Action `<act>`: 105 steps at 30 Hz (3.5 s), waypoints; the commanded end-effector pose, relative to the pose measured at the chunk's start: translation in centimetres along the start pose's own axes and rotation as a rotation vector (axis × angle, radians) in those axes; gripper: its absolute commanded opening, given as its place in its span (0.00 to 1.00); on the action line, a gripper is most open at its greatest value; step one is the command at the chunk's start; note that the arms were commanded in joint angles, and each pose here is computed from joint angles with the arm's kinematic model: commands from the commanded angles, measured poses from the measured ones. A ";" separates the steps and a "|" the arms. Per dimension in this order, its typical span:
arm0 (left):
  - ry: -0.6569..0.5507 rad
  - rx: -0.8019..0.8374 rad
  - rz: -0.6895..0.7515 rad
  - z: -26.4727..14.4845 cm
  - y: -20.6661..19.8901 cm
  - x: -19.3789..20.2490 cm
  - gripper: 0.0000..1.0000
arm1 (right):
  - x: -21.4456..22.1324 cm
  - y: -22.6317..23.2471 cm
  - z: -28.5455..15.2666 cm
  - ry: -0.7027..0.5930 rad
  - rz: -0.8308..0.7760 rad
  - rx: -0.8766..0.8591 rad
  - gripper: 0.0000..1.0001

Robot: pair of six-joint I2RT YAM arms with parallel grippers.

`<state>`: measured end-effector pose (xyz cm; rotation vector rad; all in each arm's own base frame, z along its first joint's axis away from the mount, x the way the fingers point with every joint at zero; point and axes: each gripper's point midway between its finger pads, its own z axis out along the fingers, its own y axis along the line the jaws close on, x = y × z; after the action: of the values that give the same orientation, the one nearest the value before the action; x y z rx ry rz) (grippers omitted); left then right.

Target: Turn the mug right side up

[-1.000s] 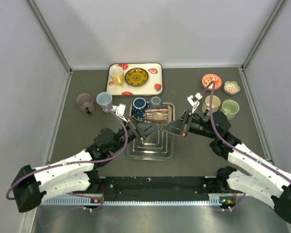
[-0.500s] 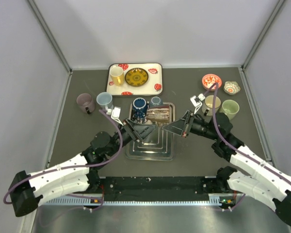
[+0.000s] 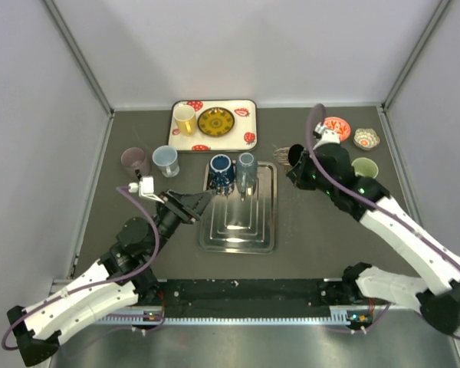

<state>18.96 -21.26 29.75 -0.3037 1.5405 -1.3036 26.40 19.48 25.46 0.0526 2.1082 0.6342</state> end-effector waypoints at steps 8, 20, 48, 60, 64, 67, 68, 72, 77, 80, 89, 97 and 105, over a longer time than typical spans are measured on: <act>0.034 -0.258 0.183 -1.1 5.5 0.1 0.58 | -3.7 -9.7 8.1 0.074 -0.111 0.461 0.00; 0.103 -0.304 0.252 -0.8 6.7 1.3 0.59 | -1.5 -15.8 13.6 0.230 -0.105 0.606 0.00; 0.176 -0.374 0.342 0.4 8.1 2.5 0.63 | -0.9 -16.8 13.7 0.293 -0.124 0.651 0.44; 0.260 -0.535 0.480 3.3 11.6 2.5 0.67 | -2.7 -7.6 7.1 0.164 -0.148 0.397 0.57; 0.340 -0.647 0.486 5.9 15.4 1.6 0.61 | 1.7 -4.0 4.8 0.182 -0.224 0.259 0.57; 0.421 -0.692 0.581 7.7 17.1 1.3 0.59 | 3.7 -2.9 3.3 0.180 -0.219 0.177 0.56; 0.456 -0.713 0.601 8.2 18.1 1.6 0.63 | 4.0 -2.4 2.6 0.173 -0.220 0.145 0.55; 0.568 -0.589 0.622 10.9 16.5 2.6 0.99 | 5.3 -2.5 1.9 0.169 -0.217 0.106 0.55; 0.688 -0.485 0.573 12.7 15.8 5.8 0.99 | 5.7 -3.0 1.6 0.165 -0.232 0.106 0.55; 0.717 -0.485 0.578 13.8 16.2 7.1 0.88 | 5.4 -2.8 1.3 0.154 -0.237 0.096 0.55; 0.730 -0.577 0.683 16.7 18.4 8.3 0.63 | 5.3 -2.7 0.5 0.140 -0.235 0.079 0.55; 0.723 -0.703 0.728 17.8 20.9 7.9 0.47 | 5.4 -2.7 0.5 0.146 -0.236 0.077 0.55; 0.747 -0.743 0.728 18.3 22.2 8.5 0.40 | 5.6 -2.8 0.6 0.154 -0.233 0.076 0.55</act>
<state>37.93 -29.59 9.05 0.3573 2.4421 -0.2421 23.96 18.29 18.56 -0.1940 2.2896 0.3952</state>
